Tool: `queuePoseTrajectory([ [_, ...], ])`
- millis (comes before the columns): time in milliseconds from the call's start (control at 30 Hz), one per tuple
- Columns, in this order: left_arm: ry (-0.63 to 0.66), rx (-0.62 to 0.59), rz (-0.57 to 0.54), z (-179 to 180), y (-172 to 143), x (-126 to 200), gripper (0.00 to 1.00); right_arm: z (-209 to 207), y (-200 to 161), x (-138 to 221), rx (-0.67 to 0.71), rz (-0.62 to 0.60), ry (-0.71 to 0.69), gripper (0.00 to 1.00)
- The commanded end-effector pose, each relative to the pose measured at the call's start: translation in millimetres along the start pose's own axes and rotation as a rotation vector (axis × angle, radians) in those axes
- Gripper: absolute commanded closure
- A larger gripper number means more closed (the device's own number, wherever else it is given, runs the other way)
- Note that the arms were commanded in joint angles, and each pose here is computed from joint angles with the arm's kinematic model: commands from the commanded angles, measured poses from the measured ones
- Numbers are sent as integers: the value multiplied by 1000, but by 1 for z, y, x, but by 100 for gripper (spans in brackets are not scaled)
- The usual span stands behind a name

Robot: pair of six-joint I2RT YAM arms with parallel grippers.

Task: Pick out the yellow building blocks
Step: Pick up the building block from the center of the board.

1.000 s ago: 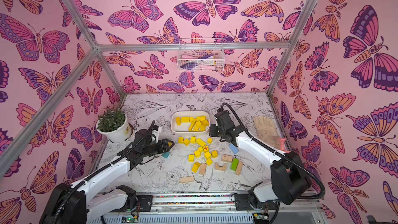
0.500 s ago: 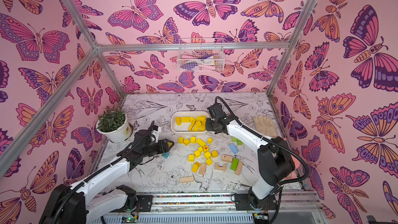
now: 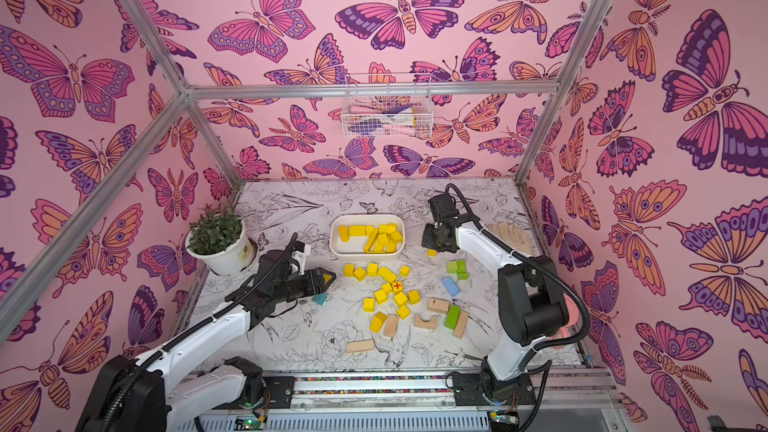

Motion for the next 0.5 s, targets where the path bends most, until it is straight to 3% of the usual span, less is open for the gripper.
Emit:
queuePoseTrajectory([
  [0,-11,9,-2,2,-2,-1,37,-3,8,-3,3,28,-27,100],
  [67,-12,9,1,2,-2,-2,37,-4,11,-7,2,33,-40,96],
  [133,-11,10,3,2,-2,-2,37,-2,14,-10,10,36,-47,80],
  [200,-10,11,4,2,-2,-3,37,0,17,-13,17,38,-51,72],
  [467,-8,12,4,3,-1,-3,37,5,25,-29,32,63,-86,66],
])
Point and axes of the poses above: each gripper's point midway between its finger pads, its own x axis back along the fingers, its own z axis along the line the jaws close on, y = z × x, the point moved 8 cm from there along x, back along the fingers, and after that the axes turned 13 degrees about -x, right-handed, at the moved point
